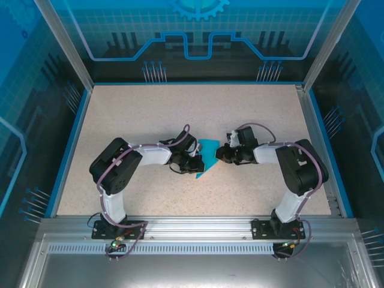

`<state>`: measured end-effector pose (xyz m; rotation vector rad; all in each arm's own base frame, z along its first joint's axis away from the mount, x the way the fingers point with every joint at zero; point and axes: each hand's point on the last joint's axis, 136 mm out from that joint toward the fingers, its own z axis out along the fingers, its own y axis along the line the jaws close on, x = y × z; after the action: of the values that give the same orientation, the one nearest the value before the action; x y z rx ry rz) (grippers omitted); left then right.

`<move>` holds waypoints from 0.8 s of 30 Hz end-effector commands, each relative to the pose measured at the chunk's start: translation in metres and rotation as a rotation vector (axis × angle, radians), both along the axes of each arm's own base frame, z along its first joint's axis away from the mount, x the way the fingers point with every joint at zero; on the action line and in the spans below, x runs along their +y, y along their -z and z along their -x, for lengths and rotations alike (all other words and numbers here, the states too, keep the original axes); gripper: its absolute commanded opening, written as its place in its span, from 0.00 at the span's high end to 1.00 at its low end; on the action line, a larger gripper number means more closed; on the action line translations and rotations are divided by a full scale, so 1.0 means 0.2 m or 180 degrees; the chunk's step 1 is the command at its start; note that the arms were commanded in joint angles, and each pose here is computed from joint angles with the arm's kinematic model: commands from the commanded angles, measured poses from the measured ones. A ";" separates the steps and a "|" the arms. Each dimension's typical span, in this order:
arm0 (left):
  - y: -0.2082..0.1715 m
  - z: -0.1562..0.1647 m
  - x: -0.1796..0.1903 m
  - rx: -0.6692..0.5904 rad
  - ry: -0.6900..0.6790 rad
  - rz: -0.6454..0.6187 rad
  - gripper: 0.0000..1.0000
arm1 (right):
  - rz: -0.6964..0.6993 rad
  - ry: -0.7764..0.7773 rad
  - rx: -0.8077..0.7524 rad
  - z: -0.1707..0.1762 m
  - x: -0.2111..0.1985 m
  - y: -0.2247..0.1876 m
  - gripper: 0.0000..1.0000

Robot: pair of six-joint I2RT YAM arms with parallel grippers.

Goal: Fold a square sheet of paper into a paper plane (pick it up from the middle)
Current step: Third fold the triangle at the center of the table.

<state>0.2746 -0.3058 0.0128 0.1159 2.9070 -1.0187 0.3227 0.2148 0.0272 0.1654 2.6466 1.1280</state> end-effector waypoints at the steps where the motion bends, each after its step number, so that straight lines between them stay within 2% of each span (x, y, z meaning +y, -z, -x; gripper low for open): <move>1: 0.13 0.10 0.15 0.0223 -0.0003 -0.0443 0.92 | 0.0036 -0.0170 -0.0225 0.01 0.05 -0.13 0.88; 13: 0.10 0.09 0.12 0.0186 0.0028 -0.0375 0.90 | -0.0057 -0.0354 0.0053 0.14 0.20 0.02 0.90; 16: 0.09 0.09 0.11 0.0185 0.0035 -0.0360 0.90 | 0.0092 -0.0359 0.0151 0.15 0.17 0.08 0.91; 19: 0.07 0.09 0.12 0.0163 0.0040 -0.0356 0.89 | 0.0422 -0.0282 0.0307 0.17 0.10 0.17 0.91; 24: -0.07 0.07 0.10 0.0029 0.0044 -0.0230 0.87 | 0.0519 -0.0254 0.0397 0.20 0.07 0.22 0.92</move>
<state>0.2692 -0.2985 0.0167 0.1262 2.9289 -0.9750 0.2957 0.2444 0.0113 0.0655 2.7527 1.0937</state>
